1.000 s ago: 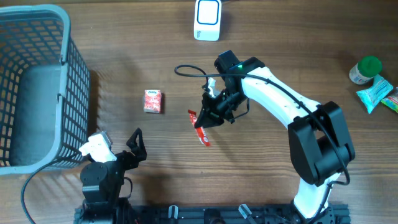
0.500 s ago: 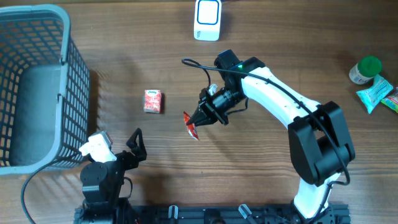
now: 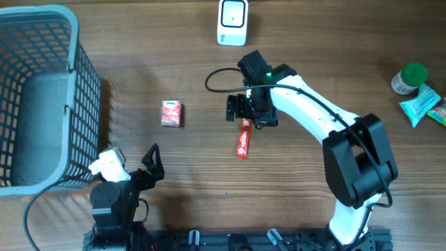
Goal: Scan the item barcode
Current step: 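Reach right gripper to red Nescafe stick and grasp it, then lift Nescafe stick with right gripper and hold it at scanner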
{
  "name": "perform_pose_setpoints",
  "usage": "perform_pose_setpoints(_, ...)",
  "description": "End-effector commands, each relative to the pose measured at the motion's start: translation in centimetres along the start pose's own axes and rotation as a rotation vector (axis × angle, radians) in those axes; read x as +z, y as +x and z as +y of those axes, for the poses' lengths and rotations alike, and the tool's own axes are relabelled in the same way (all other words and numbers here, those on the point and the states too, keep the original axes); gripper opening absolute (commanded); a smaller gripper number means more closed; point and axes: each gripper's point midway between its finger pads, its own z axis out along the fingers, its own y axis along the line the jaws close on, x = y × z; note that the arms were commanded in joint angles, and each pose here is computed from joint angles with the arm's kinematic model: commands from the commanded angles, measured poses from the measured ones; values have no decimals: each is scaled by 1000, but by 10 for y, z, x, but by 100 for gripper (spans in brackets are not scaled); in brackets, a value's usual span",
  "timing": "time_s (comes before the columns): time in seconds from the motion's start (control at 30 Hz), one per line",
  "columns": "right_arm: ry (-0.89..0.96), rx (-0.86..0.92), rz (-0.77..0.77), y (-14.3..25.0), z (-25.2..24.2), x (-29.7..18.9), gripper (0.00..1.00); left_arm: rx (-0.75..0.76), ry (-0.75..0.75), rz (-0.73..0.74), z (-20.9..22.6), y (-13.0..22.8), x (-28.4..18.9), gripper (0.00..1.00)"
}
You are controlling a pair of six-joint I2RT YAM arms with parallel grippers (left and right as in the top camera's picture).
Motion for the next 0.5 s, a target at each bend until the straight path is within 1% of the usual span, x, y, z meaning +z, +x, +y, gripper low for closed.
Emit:
perform_pose_setpoints(0.0, 7, -94, -40, -12, 9, -18, 100, 6, -19, -7, 4, 0, 1, 100)
perform_pose_setpoints(0.07, 75, -99, -59, -15, 6, -29, 100, 6, -19, -7, 4, 0, 1, 100)
perform_pose_setpoints(0.17, 315, -72, -106, -12, -19, -44, 100, 6, -19, -7, 4, 0, 1, 100)
perform_pose_setpoints(0.23, 443, -60, -114, -2, -32, -51, 100, 6, -19, -7, 4, 0, 1, 100)
perform_pose_setpoints(0.27, 460, -78, -100, 4, -31, -50, 100, 6, -19, -7, 4, 0, 1, 100)
perform_pose_setpoints(0.33, 427, -154, -66, 11, -21, -45, 100, 6, -19, -7, 4, 0, 1, 100)
perform_pose_setpoints(0.37, 374, -240, -43, 14, -9, -40, 100, 6, -19, -7, 4, 0, 1, 100)
perform_pose_setpoints(0.43, 283, -326, -22, 17, 11, -33, 100, 6, -19, -7, 4, 0, 1, 100)
perform_pose_setpoints(0.47, 238, -330, -27, 17, 21, -30, 87, 6, -19, -7, 4, 0, 1, 100)
